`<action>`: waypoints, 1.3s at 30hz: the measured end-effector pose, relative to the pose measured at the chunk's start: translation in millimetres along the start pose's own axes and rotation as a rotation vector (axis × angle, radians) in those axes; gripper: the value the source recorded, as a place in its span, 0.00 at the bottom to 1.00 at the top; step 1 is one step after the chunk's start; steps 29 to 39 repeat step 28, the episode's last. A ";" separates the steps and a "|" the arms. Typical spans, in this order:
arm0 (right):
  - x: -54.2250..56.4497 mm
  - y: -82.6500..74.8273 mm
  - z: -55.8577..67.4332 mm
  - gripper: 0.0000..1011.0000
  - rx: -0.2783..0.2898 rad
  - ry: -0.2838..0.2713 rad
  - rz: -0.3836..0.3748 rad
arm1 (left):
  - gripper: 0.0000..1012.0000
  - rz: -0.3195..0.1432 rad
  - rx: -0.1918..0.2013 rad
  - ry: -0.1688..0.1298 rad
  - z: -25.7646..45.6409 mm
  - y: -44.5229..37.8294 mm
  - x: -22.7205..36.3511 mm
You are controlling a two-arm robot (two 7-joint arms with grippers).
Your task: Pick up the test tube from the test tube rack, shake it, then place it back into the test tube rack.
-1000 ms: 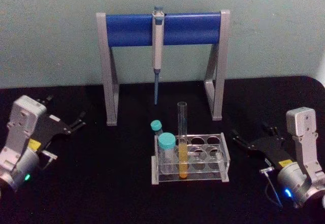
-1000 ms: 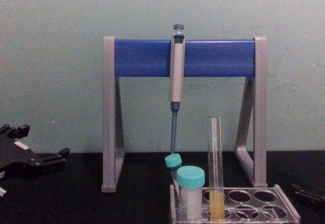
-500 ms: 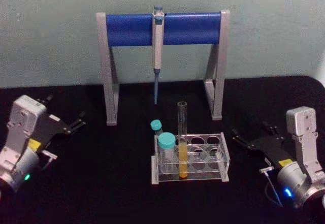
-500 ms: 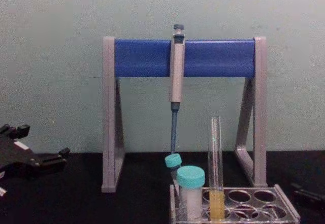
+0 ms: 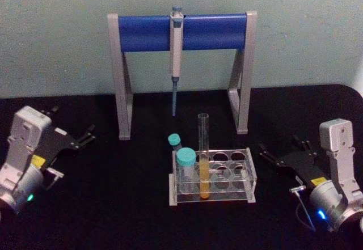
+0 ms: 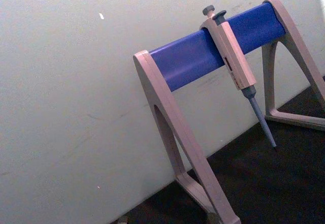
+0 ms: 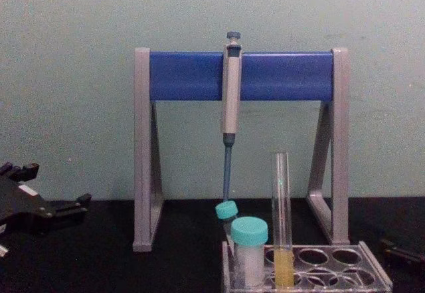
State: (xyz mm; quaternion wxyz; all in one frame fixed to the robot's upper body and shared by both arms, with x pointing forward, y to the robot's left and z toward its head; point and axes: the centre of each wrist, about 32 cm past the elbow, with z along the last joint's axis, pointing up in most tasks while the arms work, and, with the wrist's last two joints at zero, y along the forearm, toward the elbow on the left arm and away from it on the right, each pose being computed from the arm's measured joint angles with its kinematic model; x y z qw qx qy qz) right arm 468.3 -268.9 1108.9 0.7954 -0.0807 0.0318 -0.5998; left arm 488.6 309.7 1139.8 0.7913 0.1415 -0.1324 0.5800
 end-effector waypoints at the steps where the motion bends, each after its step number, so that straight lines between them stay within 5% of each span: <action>1: 0.0 0.0 0.0 0.99 0.000 0.000 0.000 | 0.99 0.000 0.000 0.000 0.0 0.0 0.0; 39: 0.0 0.0 0.1 0.99 0.001 0.001 0.000 | 0.99 0.000 0.000 0.000 0.0 0.0 0.0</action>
